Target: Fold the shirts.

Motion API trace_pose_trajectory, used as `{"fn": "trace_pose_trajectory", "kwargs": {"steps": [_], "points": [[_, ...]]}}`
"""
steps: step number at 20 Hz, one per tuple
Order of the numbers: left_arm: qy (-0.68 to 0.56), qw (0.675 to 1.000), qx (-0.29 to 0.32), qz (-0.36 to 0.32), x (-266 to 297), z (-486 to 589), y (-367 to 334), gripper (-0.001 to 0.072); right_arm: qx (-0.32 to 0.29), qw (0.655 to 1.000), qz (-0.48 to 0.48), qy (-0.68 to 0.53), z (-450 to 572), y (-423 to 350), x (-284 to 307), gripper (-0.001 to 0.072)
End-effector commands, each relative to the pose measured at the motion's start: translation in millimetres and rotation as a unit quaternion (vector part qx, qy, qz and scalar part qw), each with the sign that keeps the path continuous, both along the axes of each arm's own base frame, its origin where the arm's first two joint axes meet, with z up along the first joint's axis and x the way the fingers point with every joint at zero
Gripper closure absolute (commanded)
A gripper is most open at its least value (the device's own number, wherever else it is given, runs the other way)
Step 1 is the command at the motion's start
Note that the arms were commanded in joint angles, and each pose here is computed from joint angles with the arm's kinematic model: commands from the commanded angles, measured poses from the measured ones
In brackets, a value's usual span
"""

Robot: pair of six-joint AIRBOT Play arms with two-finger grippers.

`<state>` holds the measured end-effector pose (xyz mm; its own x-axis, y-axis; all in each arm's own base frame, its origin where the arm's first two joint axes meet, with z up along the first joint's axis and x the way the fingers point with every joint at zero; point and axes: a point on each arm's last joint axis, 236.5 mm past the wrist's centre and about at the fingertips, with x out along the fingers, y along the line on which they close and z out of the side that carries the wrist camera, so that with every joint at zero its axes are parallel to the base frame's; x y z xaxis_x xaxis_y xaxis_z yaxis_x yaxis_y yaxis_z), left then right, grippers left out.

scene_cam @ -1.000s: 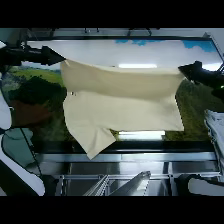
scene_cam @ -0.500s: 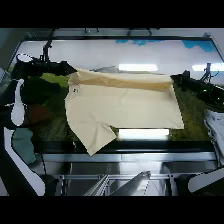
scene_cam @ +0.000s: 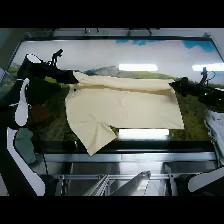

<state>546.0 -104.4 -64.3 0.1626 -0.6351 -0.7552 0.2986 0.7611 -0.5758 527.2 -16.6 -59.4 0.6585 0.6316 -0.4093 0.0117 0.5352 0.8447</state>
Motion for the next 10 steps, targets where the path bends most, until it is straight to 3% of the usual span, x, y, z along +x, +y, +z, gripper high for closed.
{"fn": "trace_pose_trajectory", "kwargs": {"steps": [1, 6, 7, 8, 9, 10], "points": [[0.028, 1.0, 0.006, -0.008, -12.4, -4.1, 2.4, 0.0684, -0.002, 1.0, 0.02, 0.011, -4.5, 4.2, -8.9, 0.0694], [0.032, 0.999, 0.005, -0.011, -14.9, -4.4, 1.6, 0.0684, -0.007, 0.998, 0.03, 0.063, -29.2, 5.9, -22.2, 0.0693], [0.045, 0.999, 0.003, -0.022, -22.7, -3.6, 0.6, 0.0682, -0.007, 0.996, 0.027, 0.081, -33.6, 3.7, -26.5, 0.0666], [0.061, 0.998, 0.002, -0.031, -31.4, -0.7, 5.7, 0.0549, -0.008, 0.994, 0.023, 0.107, -38.0, -2.7, -34.0, 0.0507], [0.088, 0.996, 0.007, -0.024, -39.8, 1.9, 16.3, 0.0362, -0.015, 0.991, 0.031, 0.126, -39.5, -10.4, -46.2, 0.0451], [0.12, 0.993, 0.013, -0.01, -48.9, 5.2, 32.2, 0.0213, -0.021, 0.988, 0.039, 0.15, -38.7, -21.7, -62.3, 0.0451]]}}
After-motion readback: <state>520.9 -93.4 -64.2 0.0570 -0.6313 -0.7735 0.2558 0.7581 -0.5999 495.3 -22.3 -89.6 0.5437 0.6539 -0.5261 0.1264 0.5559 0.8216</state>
